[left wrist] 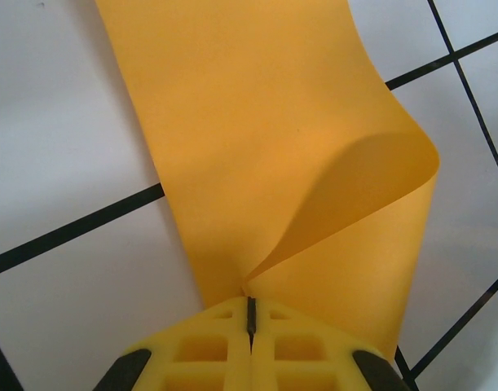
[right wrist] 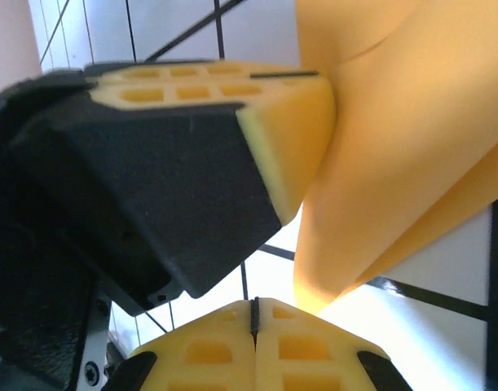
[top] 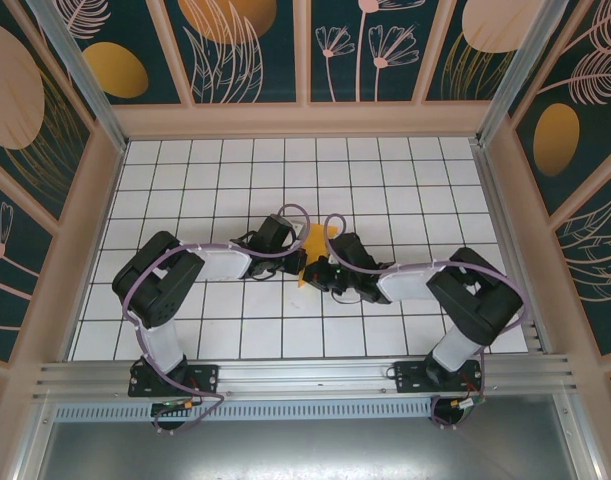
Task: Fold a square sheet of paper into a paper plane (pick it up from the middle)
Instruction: Third fold the triangle at the center of the table.
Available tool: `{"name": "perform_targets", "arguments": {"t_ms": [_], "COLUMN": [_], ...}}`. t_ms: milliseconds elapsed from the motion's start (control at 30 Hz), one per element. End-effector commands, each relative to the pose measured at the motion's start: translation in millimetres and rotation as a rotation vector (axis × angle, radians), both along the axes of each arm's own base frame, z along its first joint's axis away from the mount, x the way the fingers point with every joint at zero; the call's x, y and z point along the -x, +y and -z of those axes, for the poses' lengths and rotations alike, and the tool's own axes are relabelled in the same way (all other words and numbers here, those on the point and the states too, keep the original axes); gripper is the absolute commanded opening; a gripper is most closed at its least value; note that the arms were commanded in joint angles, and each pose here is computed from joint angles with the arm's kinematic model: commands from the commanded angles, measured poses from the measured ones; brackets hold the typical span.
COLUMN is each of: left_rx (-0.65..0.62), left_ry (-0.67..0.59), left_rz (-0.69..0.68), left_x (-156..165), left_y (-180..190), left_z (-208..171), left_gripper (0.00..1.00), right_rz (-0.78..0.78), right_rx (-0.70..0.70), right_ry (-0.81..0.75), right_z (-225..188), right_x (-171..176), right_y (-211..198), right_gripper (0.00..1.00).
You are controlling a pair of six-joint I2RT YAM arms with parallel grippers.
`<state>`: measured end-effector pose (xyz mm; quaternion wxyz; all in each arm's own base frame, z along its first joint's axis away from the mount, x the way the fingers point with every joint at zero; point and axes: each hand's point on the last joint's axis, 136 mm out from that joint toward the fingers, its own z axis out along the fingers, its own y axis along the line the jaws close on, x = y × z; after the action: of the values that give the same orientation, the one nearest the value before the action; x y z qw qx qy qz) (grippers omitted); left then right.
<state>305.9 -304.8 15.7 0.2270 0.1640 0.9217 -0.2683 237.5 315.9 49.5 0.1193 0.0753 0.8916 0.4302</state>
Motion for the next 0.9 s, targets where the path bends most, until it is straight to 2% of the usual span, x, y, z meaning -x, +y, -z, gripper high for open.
{"name": "perform_targets", "arguments": {"t_ms": [0,200,367,667,867], "left_rx": [-0.034,-0.025,-0.023,-0.028,-0.019], "left_ry": [0.051,0.053,0.054,0.048,0.023], "left_rz": [0.024,0.029,0.034,0.036,0.04], "left_x": [10.9,10.7,9.5,6.8,0.8], "left_y": [4.1,1.7,-0.6,-1.0,-5.2], "left_z": [15.5,15.0,14.4,11.1,-0.7], "left_gripper": [0.07,0.08,0.08,0.08,0.08], "right_rz": [0.076,0.131,0.099,-0.012,-0.084], "right_rx": [0.093,0.159,0.23,0.415,0.435], "right_ry": [-0.042,-0.119,-0.085,-0.058,-0.036], "right_z": [3.2,-12.2,9.3,41.1,58.6], "right_x": [-16.1,-78.7,-107.8,-123.5,-113.6], "right_y": [-30.0,-51.6,-49.0,-49.0,-49.1], "right_gripper": [0.01,0.01,0.0,0.0,0.01]}}
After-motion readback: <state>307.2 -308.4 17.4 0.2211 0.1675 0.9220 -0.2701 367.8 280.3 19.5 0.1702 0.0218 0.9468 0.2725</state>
